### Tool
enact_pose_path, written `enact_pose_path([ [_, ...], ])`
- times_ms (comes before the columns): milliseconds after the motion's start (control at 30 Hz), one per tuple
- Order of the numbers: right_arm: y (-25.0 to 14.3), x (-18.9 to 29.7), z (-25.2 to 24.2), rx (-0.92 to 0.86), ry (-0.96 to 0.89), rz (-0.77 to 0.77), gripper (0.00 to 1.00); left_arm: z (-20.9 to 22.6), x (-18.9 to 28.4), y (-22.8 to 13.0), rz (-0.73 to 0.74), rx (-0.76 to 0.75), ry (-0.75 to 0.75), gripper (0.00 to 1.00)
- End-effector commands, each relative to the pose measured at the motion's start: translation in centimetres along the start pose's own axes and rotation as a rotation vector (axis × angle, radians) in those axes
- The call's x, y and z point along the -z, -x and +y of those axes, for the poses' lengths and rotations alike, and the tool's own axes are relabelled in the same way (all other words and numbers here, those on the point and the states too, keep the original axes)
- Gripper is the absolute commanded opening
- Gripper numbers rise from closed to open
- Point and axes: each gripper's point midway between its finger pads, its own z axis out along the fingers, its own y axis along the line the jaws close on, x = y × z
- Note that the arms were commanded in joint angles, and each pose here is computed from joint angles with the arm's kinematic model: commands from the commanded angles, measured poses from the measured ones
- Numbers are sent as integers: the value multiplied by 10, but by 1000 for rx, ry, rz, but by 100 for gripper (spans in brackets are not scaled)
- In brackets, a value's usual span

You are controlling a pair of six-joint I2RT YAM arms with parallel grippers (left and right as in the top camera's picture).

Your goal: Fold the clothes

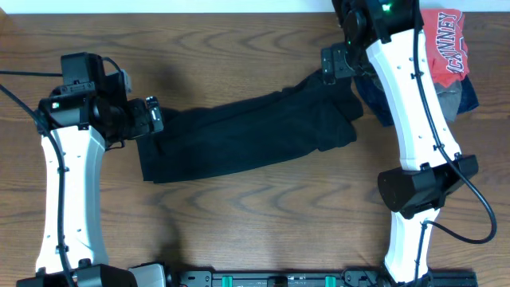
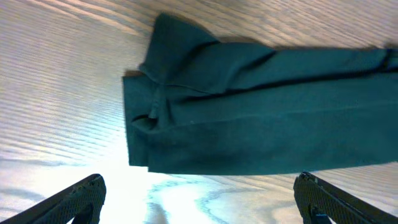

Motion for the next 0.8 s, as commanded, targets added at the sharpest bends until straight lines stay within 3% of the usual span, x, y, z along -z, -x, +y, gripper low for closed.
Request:
enact_pose_path([
  [0, -8, 9, 13, 49, 73, 6, 99, -9, 14, 3, -41, 9, -47, 98],
  [133, -27, 5, 46, 191, 243, 84, 99, -9, 30, 3, -93, 4, -45, 98],
  [333, -42, -27, 49, 173, 215, 175, 99, 4, 28, 5, -89, 35, -26, 98],
  [767, -22, -42, 55, 195, 227, 94, 99, 50, -80, 8, 168, 40, 7, 98],
])
